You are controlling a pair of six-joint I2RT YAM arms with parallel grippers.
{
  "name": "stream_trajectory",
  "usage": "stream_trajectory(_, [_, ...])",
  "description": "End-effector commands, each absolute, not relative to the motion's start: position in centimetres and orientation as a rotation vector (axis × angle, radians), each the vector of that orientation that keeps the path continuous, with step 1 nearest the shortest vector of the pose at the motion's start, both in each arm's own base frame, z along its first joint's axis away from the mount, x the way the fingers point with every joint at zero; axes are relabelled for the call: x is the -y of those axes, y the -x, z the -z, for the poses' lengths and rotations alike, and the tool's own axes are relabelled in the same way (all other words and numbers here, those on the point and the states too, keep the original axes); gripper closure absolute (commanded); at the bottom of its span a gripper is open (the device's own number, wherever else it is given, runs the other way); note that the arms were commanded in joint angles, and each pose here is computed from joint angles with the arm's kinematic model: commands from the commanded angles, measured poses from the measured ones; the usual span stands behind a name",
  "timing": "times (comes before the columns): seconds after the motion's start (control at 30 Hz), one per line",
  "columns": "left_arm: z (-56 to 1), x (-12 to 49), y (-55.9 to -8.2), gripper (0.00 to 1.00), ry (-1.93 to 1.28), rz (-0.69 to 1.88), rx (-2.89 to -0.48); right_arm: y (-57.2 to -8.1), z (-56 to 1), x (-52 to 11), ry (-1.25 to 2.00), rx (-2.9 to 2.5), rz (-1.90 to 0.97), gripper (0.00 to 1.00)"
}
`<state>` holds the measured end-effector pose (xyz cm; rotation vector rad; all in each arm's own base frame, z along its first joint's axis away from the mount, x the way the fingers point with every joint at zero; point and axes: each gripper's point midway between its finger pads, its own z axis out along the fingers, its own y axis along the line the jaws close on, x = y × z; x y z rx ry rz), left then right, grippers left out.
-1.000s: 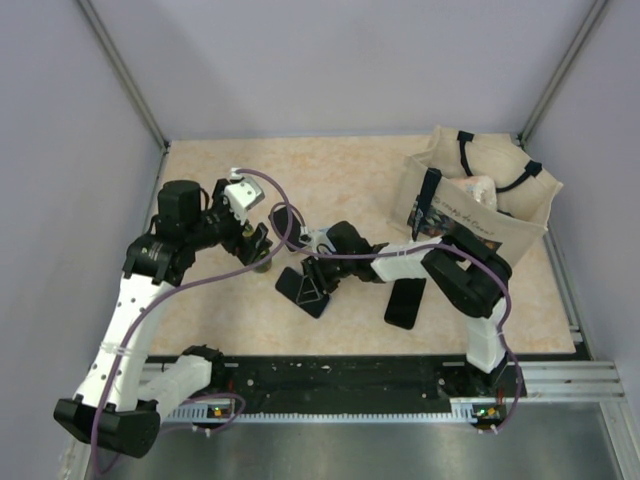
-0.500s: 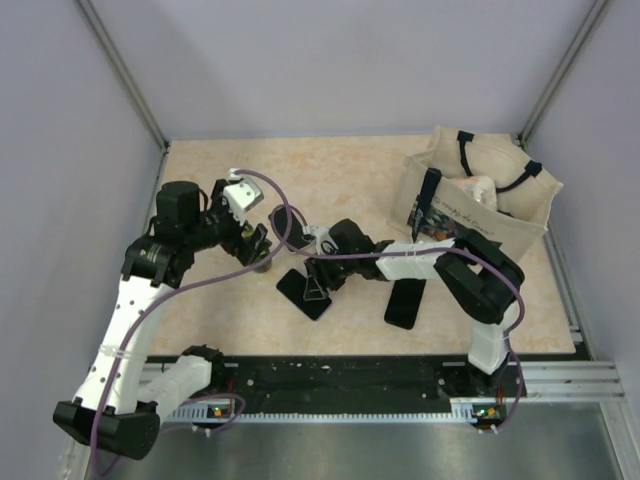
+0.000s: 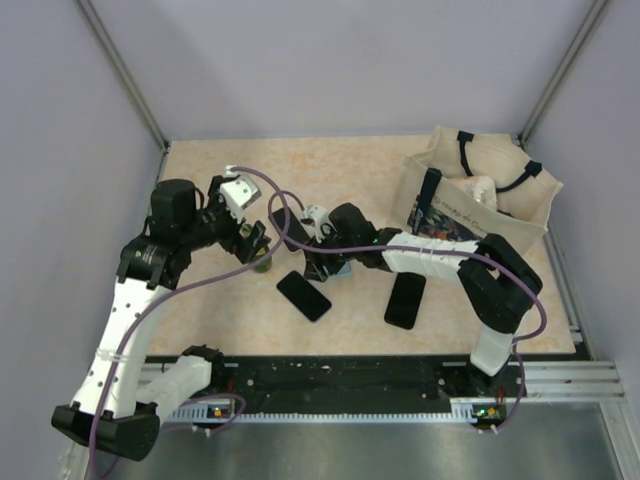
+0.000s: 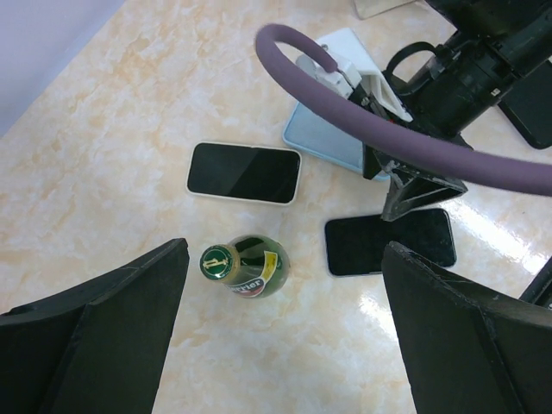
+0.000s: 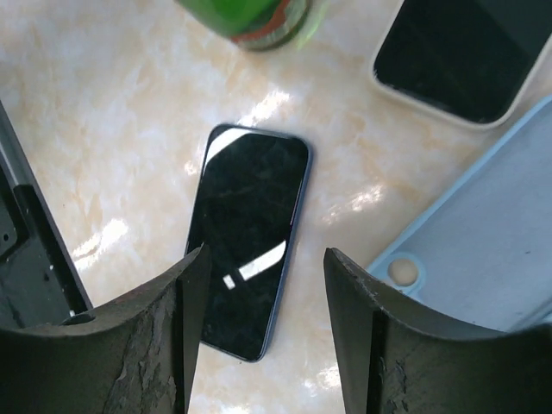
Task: Take the phone out of the phone case
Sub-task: Place the phone at the center of the board, then pick up the phone at the center of the board.
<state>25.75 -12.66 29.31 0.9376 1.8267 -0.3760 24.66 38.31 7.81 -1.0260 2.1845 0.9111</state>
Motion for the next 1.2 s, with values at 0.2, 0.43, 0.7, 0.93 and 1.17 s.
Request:
stream_trajectory(0.2, [-34.8, 12.4, -25.6, 0.01, -0.825, 0.361, -1.723, -33.8, -10.5, -38.8, 0.95, -2.099, -0.708, 0.4])
stream_trajectory(0.43, [-35.9, 12.1, -25.7, 0.01, -0.797, 0.341, -1.71, -37.2, -9.9, -41.1, 0.919, -2.108, -0.679, 0.18])
stream_trajectory(0.7, [-34.9, 12.0, -25.6, 0.01, -0.807, 0.338, -1.727, -40.0, -7.1, -43.0, 0.886, -2.157, -0.635, 0.16])
stream_trajectory(0.93, [-34.3, 11.9, -25.5, 0.01, -0.811, 0.333, -1.738, -40.6, -4.7, -44.2, 0.866, -2.208, -0.64, 0.14])
stream_trajectory(1.17, [-33.9, 11.9, -25.6, 0.01, -0.813, 0.336, -1.745, -39.9, -3.9, -44.7, 0.857, -2.239, -0.685, 0.11])
